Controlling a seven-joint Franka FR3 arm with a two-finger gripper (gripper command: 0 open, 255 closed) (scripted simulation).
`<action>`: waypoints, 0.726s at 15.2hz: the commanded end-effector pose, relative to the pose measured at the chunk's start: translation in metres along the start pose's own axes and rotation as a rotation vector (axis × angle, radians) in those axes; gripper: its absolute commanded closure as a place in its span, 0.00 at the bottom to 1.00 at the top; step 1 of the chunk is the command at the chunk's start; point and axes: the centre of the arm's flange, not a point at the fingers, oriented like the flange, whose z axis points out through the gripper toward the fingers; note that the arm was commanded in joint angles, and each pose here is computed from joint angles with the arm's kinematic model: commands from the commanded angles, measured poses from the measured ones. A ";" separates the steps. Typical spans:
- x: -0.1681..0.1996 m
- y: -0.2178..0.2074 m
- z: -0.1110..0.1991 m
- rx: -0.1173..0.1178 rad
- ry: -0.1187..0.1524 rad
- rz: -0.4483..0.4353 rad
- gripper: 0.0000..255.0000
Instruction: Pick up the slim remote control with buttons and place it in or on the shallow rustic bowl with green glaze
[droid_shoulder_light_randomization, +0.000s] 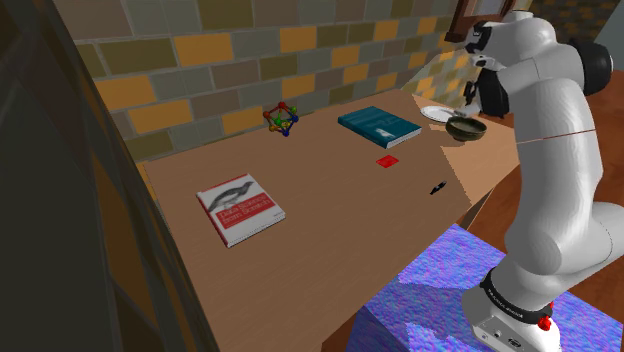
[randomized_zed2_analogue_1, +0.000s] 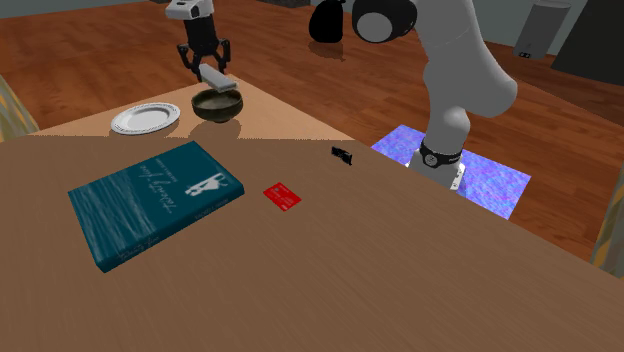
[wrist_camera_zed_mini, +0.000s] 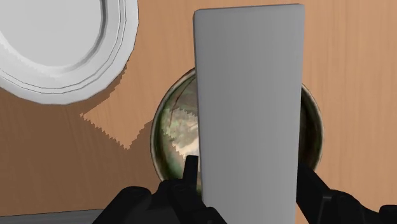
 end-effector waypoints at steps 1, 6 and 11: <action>0.000 0.000 0.010 -0.001 0.000 0.000 1.00; 0.000 -0.001 0.037 -0.001 0.000 0.000 1.00; 0.000 -0.001 0.055 -0.001 0.000 0.000 1.00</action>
